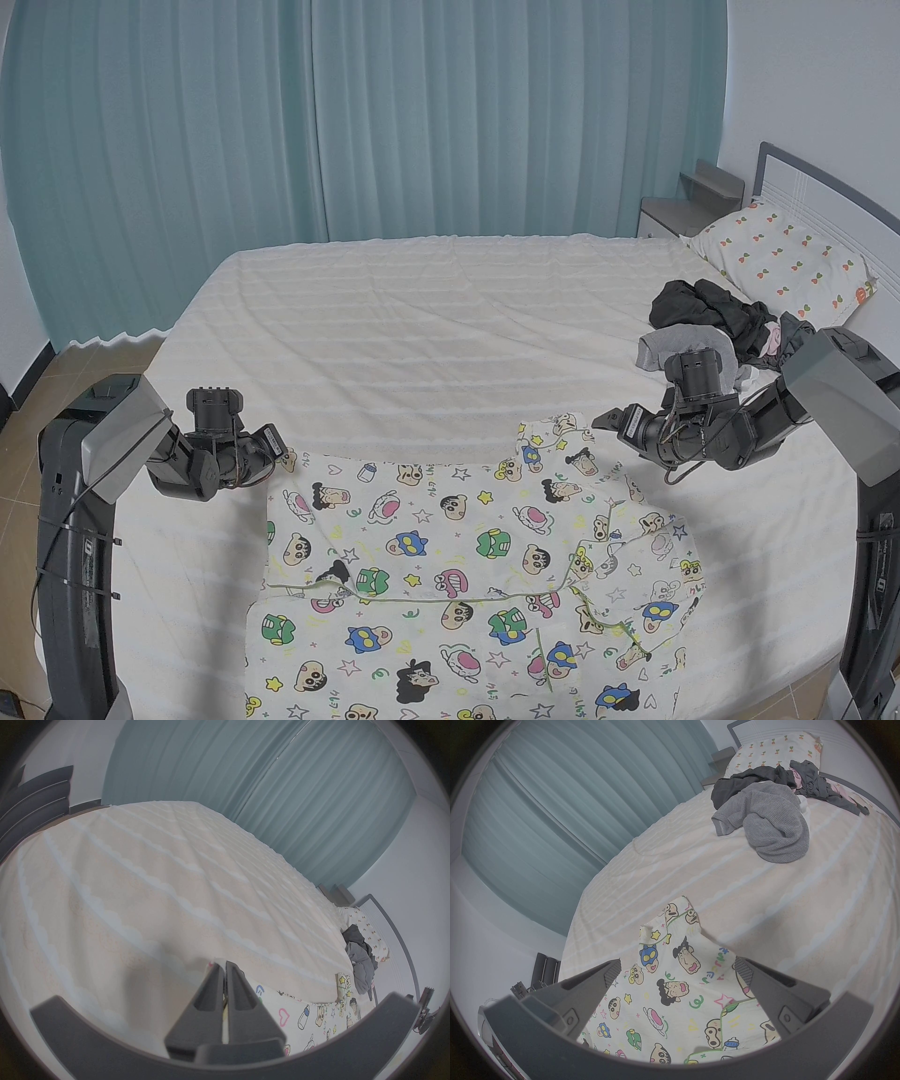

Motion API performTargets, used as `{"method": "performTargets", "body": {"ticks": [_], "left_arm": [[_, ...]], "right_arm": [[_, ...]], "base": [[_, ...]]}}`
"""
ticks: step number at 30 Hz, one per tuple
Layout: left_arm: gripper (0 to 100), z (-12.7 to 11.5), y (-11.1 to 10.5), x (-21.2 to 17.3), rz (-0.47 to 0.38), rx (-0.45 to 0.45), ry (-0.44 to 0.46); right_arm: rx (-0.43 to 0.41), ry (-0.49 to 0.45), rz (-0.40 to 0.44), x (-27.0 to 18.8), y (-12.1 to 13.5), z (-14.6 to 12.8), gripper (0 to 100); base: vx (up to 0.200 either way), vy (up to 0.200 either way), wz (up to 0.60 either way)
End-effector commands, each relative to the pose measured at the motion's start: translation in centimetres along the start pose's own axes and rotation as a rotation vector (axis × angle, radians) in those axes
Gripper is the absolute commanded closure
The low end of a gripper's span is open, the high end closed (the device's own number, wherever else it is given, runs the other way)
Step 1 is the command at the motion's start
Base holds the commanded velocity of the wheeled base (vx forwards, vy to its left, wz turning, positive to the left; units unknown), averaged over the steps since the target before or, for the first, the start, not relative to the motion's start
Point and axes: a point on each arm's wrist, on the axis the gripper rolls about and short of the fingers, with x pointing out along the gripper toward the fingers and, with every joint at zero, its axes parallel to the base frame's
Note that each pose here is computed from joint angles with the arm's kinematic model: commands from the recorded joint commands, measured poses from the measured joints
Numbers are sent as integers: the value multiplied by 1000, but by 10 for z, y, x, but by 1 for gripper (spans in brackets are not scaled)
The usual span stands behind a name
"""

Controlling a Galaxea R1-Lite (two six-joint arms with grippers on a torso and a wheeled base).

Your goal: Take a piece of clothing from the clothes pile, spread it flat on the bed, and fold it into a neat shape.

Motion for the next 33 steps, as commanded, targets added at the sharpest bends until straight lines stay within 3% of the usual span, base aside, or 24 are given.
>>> {"method": "performTargets", "body": {"ticks": [1, 13, 14, 23, 30, 33], "left_arm": [[100, -1, 3, 2, 3, -1, 2], [100, 10, 3, 8, 31, -3, -57], [0, 9, 3, 8, 32, -4, -56], [0, 6, 7, -7, 49, -19, -23], [0, -1, -10, -88, -43, -54, 83], [0, -20, -11, -134, -78, -85, 145]], "right_arm": [[1, 1, 0, 2, 0, 0, 0], [-1, 1, 0, 4, -1, -1, 0], [-1, 1, 0, 4, -1, -1, 0], [-3, -2, -4, 1, -1, 0, 0], [-30, -43, 51, -32, 30, 10, 0], [-40, -24, 42, -62, 30, 2, 0]], "base": [[0, 0, 0], [0, 0, 0], [0, 0, 0], [0, 0, 0], [0, 0, 0], [0, 0, 0]]}}
